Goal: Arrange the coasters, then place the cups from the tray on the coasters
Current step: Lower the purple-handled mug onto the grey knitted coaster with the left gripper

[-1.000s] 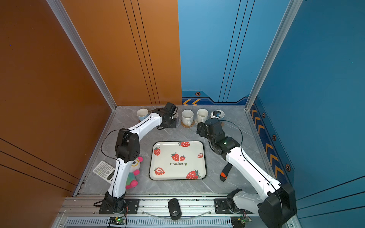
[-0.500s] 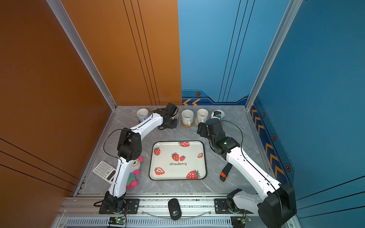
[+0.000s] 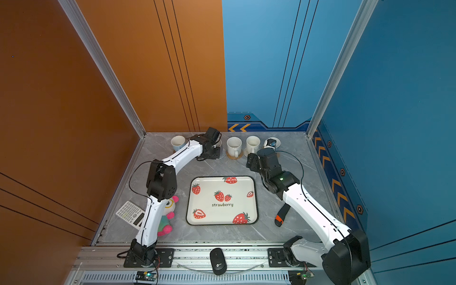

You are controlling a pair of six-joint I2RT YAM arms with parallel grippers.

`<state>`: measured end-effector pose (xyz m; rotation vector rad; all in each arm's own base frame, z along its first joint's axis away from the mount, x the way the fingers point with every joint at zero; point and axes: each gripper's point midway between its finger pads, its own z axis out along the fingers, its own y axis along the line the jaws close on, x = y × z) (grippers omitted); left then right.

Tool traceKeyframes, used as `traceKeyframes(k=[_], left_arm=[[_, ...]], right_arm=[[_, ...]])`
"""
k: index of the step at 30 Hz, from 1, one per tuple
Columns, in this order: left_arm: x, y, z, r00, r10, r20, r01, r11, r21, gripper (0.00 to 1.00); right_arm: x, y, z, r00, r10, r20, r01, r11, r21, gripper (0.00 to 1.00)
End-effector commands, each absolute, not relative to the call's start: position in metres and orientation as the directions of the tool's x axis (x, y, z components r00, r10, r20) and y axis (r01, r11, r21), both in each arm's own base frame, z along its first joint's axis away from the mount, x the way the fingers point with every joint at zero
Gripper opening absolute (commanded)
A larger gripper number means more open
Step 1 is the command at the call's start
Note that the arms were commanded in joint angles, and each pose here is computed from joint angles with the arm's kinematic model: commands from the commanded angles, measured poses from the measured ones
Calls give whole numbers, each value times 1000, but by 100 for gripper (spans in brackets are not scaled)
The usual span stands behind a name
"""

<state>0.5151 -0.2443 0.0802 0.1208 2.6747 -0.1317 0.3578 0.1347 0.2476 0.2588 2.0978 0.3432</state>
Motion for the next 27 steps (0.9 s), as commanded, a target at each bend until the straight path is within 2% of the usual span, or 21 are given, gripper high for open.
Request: traceKeyframes(k=[1,27], left_arm=[[529,-246,91,-872,43,-488,100,991,-92,0],[529,-247,83,-882,48,-468,106,990,-98,1]], right_arm=[[355,133,245,-531,305,-791,40,941,336,86],[356,132,244,-530,309,-790,43,940,338,86]])
